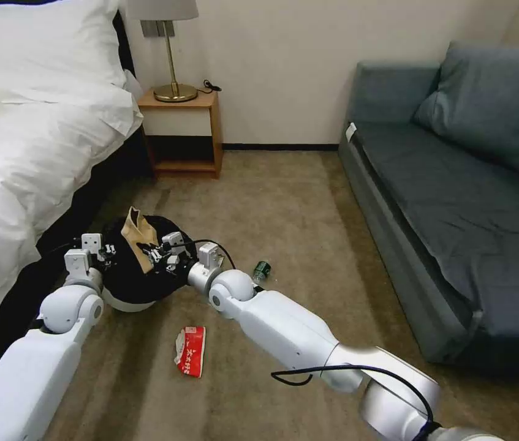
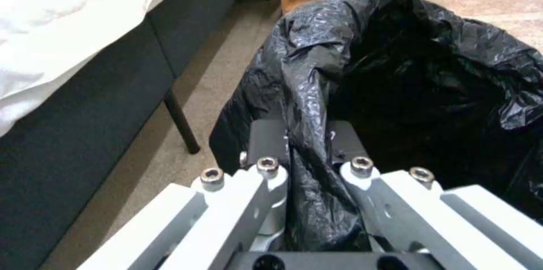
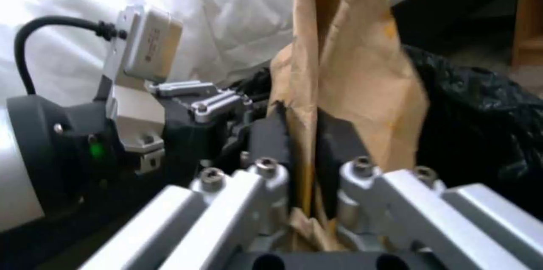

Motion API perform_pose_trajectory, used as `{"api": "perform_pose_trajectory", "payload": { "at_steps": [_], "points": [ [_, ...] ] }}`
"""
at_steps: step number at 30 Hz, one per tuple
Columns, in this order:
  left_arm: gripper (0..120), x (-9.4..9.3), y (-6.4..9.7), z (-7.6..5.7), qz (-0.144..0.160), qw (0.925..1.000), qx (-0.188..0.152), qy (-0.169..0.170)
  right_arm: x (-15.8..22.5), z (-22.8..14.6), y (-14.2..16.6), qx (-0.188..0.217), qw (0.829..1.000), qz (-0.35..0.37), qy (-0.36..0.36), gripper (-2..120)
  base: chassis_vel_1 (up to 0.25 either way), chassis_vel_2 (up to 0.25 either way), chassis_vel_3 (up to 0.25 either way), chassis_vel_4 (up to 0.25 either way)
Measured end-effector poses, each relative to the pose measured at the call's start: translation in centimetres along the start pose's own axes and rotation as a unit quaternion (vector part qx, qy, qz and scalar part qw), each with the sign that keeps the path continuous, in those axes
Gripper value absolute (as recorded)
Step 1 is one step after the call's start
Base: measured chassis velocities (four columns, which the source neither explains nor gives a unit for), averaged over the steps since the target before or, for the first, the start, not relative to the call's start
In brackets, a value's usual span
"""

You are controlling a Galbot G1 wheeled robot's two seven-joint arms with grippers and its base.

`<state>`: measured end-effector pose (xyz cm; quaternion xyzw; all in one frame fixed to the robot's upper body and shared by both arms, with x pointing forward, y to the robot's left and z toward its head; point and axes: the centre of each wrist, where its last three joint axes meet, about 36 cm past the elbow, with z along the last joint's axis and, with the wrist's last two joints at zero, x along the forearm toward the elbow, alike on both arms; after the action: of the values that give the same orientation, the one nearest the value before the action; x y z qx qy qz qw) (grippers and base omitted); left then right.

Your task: Pick up the trash bin, then pick up the garbage on the floor and place it into the trash bin.

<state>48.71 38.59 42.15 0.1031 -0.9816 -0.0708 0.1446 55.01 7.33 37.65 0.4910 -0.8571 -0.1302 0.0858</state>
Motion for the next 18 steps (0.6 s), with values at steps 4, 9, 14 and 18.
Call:
{"api": "perform_pose_trajectory", "payload": {
  "at_steps": [4, 9, 14, 18],
  "points": [
    [5, -0.12, -0.29, -0.12, 0.003, 1.0, 0.001, -0.001, -0.01, 0.02, -0.1, -0.001, 1.0, 0.006, 0.001, 25, 0.0, 0.0, 0.0, 0.0],
    [5, -0.19, -0.32, -0.11, 0.003, 1.0, 0.0, -0.001, 0.03, -0.04, -0.19, -0.001, 1.0, 0.009, 0.001, 45, 0.0, 0.0, 0.0, 0.0],
    [5, -0.24, -0.1, -0.05, 0.003, 1.0, -0.002, -0.002, 0.2, 0.05, -0.3, -0.001, 1.0, 0.012, 0.003, 64, 0.0, 0.0, 0.0, 0.0],
    [5, -0.28, 0.01, 0.13, 0.001, 1.0, -0.004, -0.001, 0.45, -0.59, -0.04, 0.001, 1.0, 0.016, 0.003, 82, 0.0, 0.0, 0.0, 0.0]
  ]
}}
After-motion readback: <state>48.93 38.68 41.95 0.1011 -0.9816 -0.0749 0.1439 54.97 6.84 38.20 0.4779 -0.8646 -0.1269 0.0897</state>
